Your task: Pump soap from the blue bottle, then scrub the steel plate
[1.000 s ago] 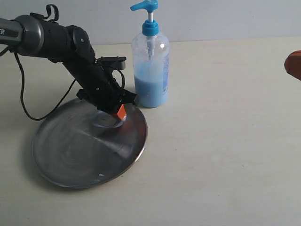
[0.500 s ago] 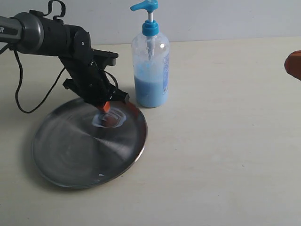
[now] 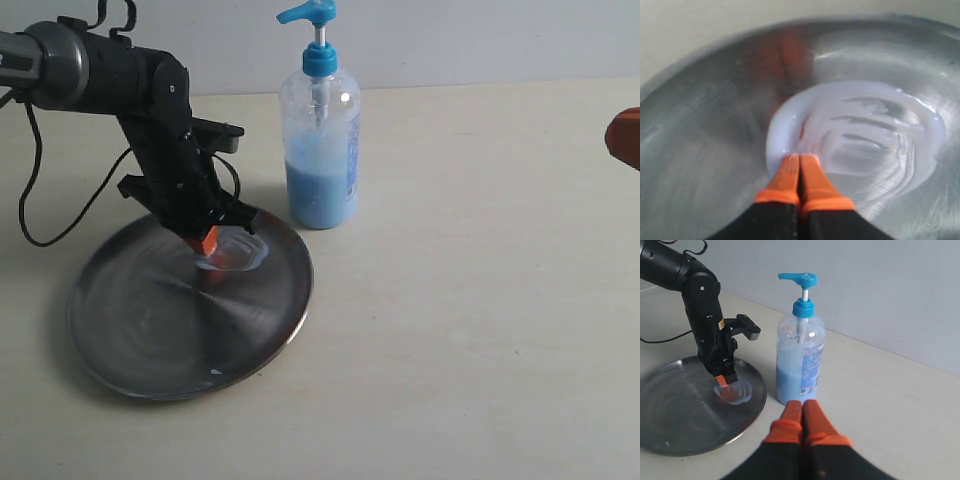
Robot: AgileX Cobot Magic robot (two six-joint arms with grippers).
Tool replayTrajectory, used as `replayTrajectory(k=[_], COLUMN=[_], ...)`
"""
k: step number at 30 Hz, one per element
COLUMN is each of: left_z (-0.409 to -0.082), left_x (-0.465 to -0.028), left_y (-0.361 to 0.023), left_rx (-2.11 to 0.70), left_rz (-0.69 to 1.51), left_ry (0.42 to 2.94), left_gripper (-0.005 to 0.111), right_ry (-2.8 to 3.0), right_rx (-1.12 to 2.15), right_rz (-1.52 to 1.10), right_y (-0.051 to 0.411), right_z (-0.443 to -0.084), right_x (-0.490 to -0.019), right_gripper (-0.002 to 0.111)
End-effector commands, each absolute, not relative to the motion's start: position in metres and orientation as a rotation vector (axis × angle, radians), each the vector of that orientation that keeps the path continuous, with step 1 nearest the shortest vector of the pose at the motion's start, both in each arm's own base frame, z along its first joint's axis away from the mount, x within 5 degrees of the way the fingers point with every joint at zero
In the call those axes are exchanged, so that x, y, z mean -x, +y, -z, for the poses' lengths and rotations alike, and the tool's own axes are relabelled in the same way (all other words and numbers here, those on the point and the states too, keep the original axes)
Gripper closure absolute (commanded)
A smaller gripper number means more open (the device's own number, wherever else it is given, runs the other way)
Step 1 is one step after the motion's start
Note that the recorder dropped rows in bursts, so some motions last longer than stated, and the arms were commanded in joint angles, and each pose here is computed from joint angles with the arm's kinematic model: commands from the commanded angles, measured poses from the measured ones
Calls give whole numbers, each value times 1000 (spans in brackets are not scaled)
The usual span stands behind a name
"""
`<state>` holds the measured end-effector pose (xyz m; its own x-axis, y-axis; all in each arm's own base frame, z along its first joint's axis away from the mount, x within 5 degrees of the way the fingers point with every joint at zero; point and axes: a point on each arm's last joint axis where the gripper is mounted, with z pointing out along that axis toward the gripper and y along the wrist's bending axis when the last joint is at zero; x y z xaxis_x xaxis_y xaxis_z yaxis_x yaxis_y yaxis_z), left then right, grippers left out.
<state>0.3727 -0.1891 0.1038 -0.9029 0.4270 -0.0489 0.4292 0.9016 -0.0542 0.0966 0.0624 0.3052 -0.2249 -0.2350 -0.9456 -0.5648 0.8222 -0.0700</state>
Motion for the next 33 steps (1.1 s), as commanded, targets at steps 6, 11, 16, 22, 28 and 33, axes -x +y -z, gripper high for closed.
replayTrajectory(k=[6,11,16,22,28,33], left_z=[-85,-87,-86,-104,-148,-184], left_x=[-361,-365,-370,-376,-377,-374], left_y=[-204,-209,-209,-209,-205,-200], left_rx=[-648,-611,-614,-605,-589,-525], left_rz=[401,479,442,419,384,354], left_ry=[3102,3043,2990,2902,2802,2736], left_gripper=[107,107,107,107,107,107], right_ry=[1801,1801,1801,1802,1802,1802], right_rx=[612,612,612,611,611,611], right_rz=[-338,-338,-338,-341,-341,-341], right_y=[62,62,62,62,62,62], right_z=[-305,-305,-305,-305,-305,-305], right_x=[-96,-96,-96,-96,-96,-96], right_gripper=[108,108,108,108,108,108])
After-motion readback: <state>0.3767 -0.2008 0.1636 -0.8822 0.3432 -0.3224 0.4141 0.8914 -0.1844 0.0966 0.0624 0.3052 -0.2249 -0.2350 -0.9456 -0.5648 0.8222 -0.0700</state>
